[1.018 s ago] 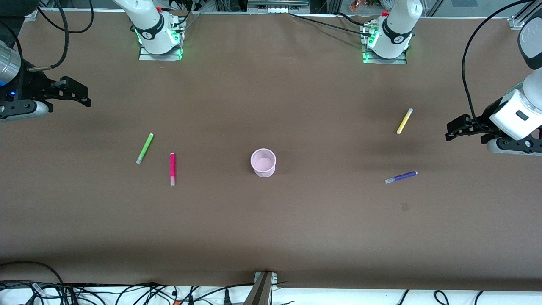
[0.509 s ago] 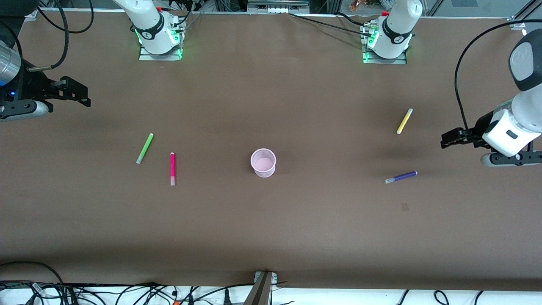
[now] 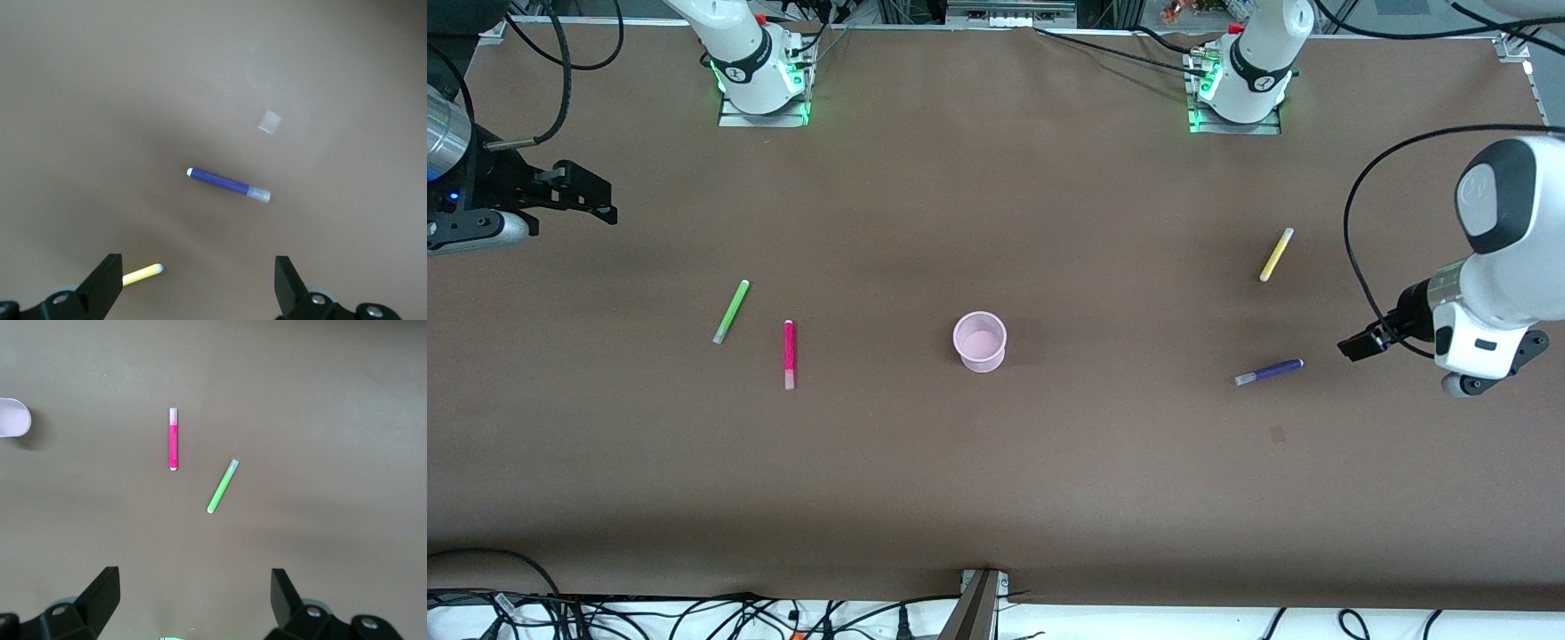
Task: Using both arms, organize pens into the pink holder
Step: 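Lower the left gripper onto the blue marker and close on it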
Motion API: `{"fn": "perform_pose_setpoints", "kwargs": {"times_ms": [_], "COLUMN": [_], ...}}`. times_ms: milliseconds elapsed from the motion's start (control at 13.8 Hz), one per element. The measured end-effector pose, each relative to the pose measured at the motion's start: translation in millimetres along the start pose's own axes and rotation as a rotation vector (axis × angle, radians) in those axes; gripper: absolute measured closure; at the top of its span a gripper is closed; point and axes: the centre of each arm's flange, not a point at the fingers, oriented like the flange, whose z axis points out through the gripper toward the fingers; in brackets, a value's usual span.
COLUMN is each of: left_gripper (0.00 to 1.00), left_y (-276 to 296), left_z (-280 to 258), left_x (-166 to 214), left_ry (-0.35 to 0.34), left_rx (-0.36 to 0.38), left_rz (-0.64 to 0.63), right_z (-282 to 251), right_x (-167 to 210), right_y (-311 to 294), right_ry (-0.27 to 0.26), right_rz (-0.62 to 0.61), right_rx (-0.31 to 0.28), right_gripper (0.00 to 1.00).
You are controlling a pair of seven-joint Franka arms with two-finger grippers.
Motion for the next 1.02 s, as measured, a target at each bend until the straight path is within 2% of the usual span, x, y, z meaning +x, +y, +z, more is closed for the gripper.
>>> {"fn": "perform_pose_setpoints", "kwargs": {"times_ms": [291, 582, 800, 1018], "left_gripper": [0.00, 0.00, 0.00, 0.00], "left_y": [3.6, 2.1, 11.6, 19.9], "left_z": [63.8, 124.2, 160.4, 195.8], "left_x": [9.1, 3.1, -0.4, -1.2], "left_ry": [0.004, 0.090, 0.128, 0.154], "left_rx": [0.002, -0.004, -0.007, -0.011], "left_rz": [-0.320, -0.601, -0.759, -0.835], "right_z": [0.0, -0.2, -0.3, -0.4], "right_x": [0.1, 0.2, 0.2, 0.3], "right_y": [0.0, -0.1, 0.0, -0.1], "right_ry": [0.000, 0.000, 0.001, 0.001], "right_rz": [0.000, 0.000, 0.000, 0.000], "right_rx": [0.000, 0.000, 0.000, 0.000], "right_gripper": [0.00, 0.00, 0.00, 0.00]}}
